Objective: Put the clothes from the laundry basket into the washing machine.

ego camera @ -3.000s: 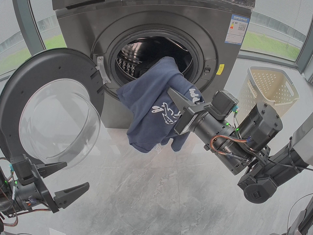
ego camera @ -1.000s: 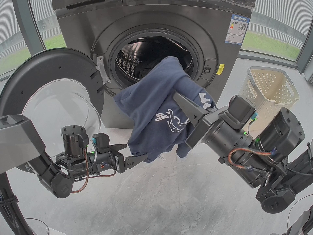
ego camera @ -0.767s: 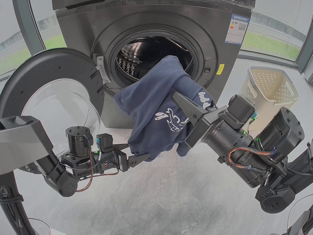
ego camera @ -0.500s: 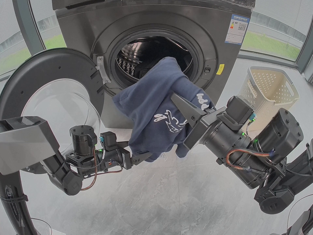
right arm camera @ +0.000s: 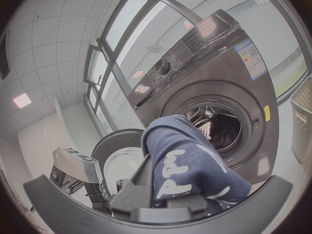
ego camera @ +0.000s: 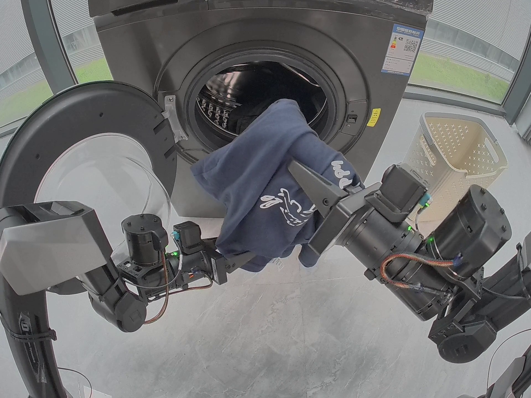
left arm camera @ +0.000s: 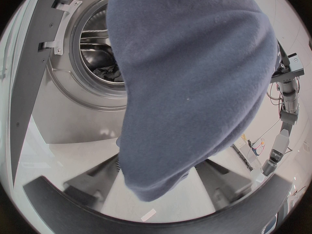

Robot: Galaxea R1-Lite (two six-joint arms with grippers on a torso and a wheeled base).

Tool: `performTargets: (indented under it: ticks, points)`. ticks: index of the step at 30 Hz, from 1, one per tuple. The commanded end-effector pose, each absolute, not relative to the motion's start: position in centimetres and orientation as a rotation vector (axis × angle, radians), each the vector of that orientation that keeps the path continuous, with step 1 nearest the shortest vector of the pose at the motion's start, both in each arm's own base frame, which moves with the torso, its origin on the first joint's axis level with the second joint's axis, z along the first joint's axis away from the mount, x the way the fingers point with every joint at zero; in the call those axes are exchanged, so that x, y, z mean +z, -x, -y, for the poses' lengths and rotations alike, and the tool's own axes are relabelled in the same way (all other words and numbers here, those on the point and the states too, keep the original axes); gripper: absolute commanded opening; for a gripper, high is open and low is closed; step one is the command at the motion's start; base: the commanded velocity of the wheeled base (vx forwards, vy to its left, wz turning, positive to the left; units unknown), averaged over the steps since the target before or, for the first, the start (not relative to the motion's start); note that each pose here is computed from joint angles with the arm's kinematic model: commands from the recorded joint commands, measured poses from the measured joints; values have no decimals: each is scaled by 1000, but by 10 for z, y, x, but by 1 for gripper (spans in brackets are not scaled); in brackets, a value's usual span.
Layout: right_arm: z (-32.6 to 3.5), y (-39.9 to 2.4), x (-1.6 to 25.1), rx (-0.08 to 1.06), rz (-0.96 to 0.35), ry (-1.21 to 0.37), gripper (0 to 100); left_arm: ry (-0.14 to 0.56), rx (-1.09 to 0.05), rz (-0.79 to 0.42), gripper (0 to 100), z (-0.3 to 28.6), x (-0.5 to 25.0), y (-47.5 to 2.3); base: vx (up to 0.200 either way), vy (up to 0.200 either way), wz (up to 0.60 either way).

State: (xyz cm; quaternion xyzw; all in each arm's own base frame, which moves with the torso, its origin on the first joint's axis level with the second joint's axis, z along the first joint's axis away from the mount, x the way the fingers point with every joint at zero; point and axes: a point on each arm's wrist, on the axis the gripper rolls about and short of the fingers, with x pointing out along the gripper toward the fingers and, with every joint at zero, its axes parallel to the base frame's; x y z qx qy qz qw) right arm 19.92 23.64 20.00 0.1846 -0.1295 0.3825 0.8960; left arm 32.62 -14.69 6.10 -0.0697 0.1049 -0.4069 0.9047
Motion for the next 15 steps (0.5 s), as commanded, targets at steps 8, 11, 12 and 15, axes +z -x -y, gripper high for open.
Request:
performTargets:
  ticks: [8, 11, 12, 15]
  points:
    - [-232, -208, 193, 764, 248, -361, 0, 165, -873, -151, 0, 145, 81, -297, 0, 0, 0]
    - [-230, -218, 184, 735, 228, -342, 0, 162, -889, -133, 0, 142, 90, -273, 0, 0, 0]
    - [-228, -224, 178, 722, 217, -332, 0, 159, -900, -125, 0, 140, 94, -259, 0, 0, 0]
    - [-229, -230, 169, 711, 194, -319, 0, 150, -908, -125, 0, 136, 100, -237, 0, 0, 0]
